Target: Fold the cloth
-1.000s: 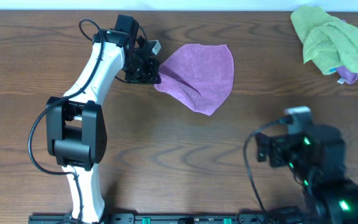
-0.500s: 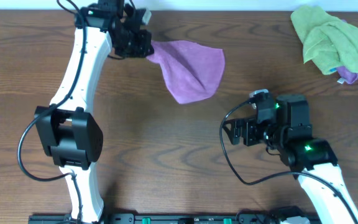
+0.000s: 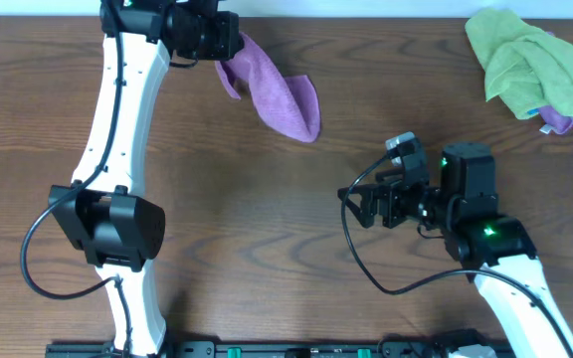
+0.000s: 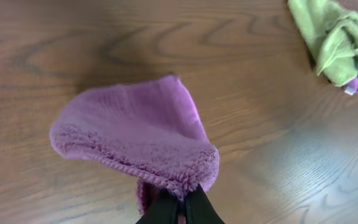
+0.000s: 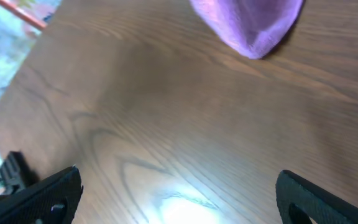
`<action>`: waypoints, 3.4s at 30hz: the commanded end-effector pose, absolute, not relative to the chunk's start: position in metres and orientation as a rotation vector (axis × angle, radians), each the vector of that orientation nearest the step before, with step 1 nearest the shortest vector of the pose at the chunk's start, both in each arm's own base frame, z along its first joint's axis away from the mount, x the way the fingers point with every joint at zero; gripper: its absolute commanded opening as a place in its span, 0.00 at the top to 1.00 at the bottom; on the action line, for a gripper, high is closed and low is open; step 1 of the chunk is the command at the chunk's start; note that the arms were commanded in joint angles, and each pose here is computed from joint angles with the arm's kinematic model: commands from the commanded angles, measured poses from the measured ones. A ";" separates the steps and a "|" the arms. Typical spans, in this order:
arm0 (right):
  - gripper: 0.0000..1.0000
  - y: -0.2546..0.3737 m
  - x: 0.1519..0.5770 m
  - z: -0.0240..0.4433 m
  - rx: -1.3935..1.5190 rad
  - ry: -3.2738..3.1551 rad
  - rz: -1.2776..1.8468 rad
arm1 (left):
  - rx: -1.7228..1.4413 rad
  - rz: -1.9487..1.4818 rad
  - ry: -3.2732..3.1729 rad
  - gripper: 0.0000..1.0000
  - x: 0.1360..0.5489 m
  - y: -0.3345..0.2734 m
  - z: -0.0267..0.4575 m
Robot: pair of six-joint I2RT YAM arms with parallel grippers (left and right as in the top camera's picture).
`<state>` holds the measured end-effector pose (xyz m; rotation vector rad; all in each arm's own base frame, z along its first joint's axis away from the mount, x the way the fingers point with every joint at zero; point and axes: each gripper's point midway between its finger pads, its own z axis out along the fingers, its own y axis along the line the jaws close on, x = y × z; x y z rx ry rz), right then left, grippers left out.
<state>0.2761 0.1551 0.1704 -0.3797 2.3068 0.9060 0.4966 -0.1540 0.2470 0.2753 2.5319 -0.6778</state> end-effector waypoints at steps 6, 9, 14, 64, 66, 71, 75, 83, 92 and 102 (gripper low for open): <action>0.01 0.228 0.265 0.166 -0.648 2.221 1.071 | 0.241 -0.625 2.567 0.94 0.494 -0.148 0.243; 0.01 0.236 0.267 0.157 -0.646 2.242 1.094 | 0.246 -0.629 2.574 0.94 0.492 -0.151 0.243; 0.01 0.225 0.277 0.156 -0.598 2.251 1.075 | 0.273 -0.620 2.489 0.95 0.506 -0.157 0.257; 0.01 0.099 0.323 0.153 -0.388 2.335 0.712 | 0.629 -0.847 2.449 0.94 0.474 -0.268 0.245; 0.01 0.116 0.337 0.151 -0.460 2.282 0.719 | 0.629 -0.847 2.449 0.94 0.474 -0.268 0.245; 0.01 0.145 0.358 0.131 -0.562 2.264 0.683 | 0.627 -0.841 2.450 0.94 0.475 -0.267 0.244; 0.01 0.162 0.366 0.118 -0.687 2.272 0.606 | 0.624 -0.831 2.448 0.94 0.477 -0.266 0.244; 0.01 0.172 0.386 0.088 -0.812 2.299 0.331 | 0.621 -0.829 2.438 0.94 0.479 -0.267 0.246; 0.01 0.189 0.390 0.063 -1.021 2.247 0.246 | 0.620 -0.827 2.438 0.94 0.479 -0.267 0.246; 0.01 0.214 0.410 0.068 -1.104 2.124 0.196 | 0.620 -0.827 2.439 0.94 0.479 -0.267 0.246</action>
